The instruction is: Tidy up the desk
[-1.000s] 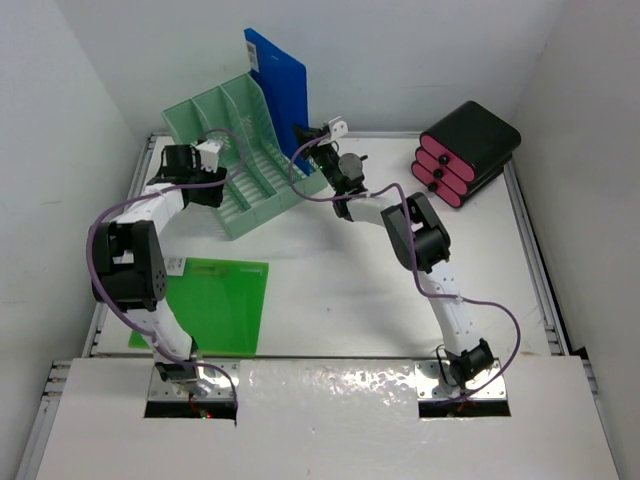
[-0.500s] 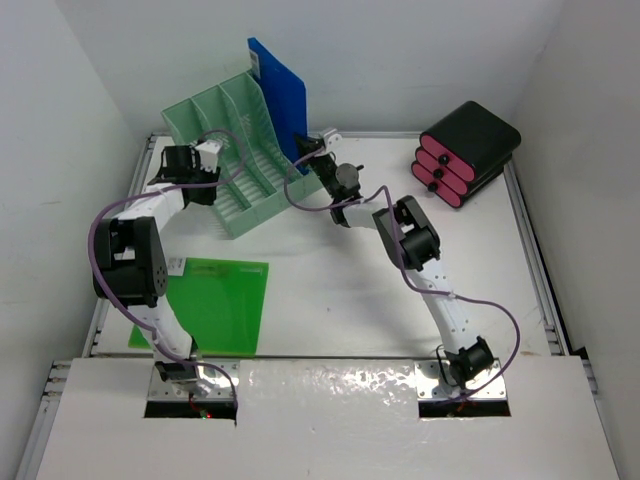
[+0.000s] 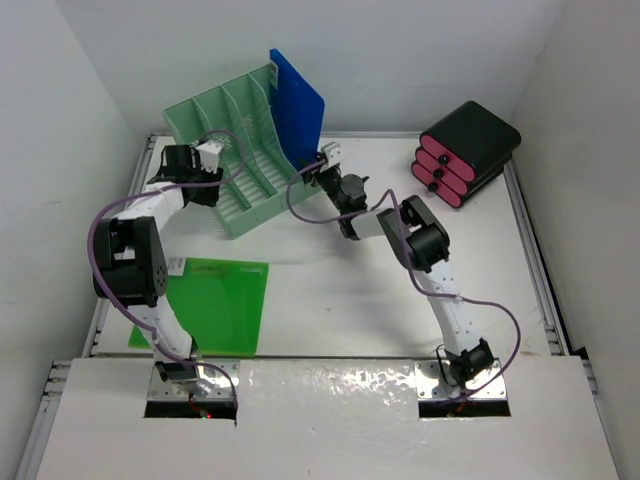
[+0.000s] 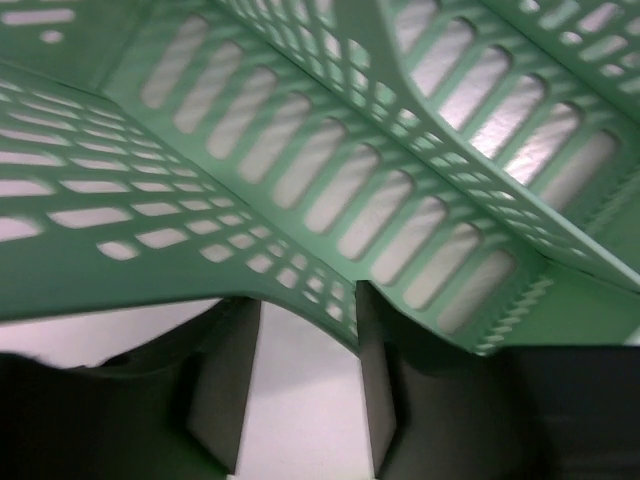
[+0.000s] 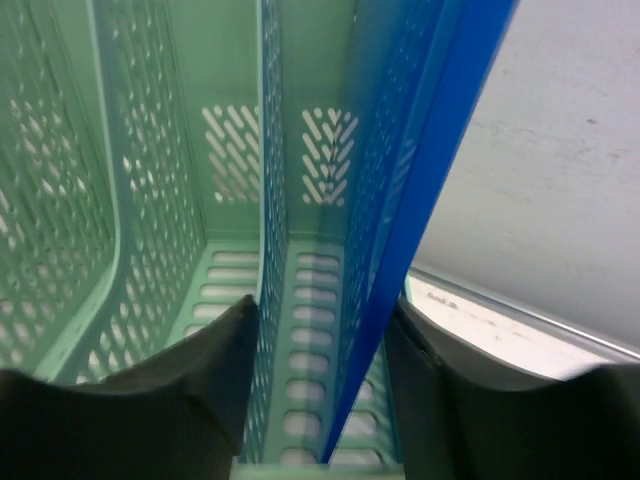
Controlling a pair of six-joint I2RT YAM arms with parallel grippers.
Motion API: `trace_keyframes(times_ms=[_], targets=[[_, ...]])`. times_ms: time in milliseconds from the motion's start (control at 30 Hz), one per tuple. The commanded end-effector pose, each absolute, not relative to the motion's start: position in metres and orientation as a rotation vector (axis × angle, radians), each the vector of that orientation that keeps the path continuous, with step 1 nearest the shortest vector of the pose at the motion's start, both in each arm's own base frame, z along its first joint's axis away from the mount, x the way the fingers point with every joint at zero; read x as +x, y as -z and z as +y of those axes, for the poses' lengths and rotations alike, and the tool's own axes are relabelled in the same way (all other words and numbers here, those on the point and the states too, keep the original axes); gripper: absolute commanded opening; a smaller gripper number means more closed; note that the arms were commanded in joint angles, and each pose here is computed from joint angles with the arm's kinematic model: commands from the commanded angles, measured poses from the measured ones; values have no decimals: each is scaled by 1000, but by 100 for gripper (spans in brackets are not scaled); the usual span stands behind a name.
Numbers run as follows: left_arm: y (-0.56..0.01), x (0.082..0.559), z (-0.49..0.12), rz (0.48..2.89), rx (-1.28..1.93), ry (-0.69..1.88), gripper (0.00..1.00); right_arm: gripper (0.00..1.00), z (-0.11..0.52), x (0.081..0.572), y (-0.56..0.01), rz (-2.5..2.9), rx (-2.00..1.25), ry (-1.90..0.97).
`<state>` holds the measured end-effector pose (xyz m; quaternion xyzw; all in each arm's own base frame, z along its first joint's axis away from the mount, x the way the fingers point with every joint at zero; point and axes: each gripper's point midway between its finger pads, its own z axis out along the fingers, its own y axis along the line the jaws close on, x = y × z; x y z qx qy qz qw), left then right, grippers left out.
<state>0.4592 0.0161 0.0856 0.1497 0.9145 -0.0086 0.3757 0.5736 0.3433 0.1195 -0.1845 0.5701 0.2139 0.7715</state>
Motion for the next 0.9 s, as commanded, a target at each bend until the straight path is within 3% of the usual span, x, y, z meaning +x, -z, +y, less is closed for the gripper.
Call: trace_keyframes(times_ms=[0,67,100,167,200,300,367,500,633,867], targets=[[-123,463,3,2267,436,102,42,54,337,554,-217,1079,-395,-474],[-139,459,0,2253,432,120,49,65,337,548,-225,1116,-431,-470],[-149,461,-2,2235,431,123,59,73,334,542,-249,1100,-431,-473],[-168,460,-4,2205,419,134,66,79,336,539,-245,1183,-473,-474],[-174,459,-5,2203,415,137,70,89,335,534,-253,1219,-498,-477],[-195,456,-8,2181,406,151,74,99,328,518,-238,1345,-537,-478],[-211,450,-8,2162,396,152,74,99,312,501,-255,1378,-485,-473],[-237,420,-6,2125,393,109,75,99,296,445,-199,1631,-463,-527],[-258,380,4,2087,385,14,78,95,323,383,-160,1763,-507,-650],[-223,345,14,2191,370,-42,78,72,400,310,-126,1810,-478,-1082]])
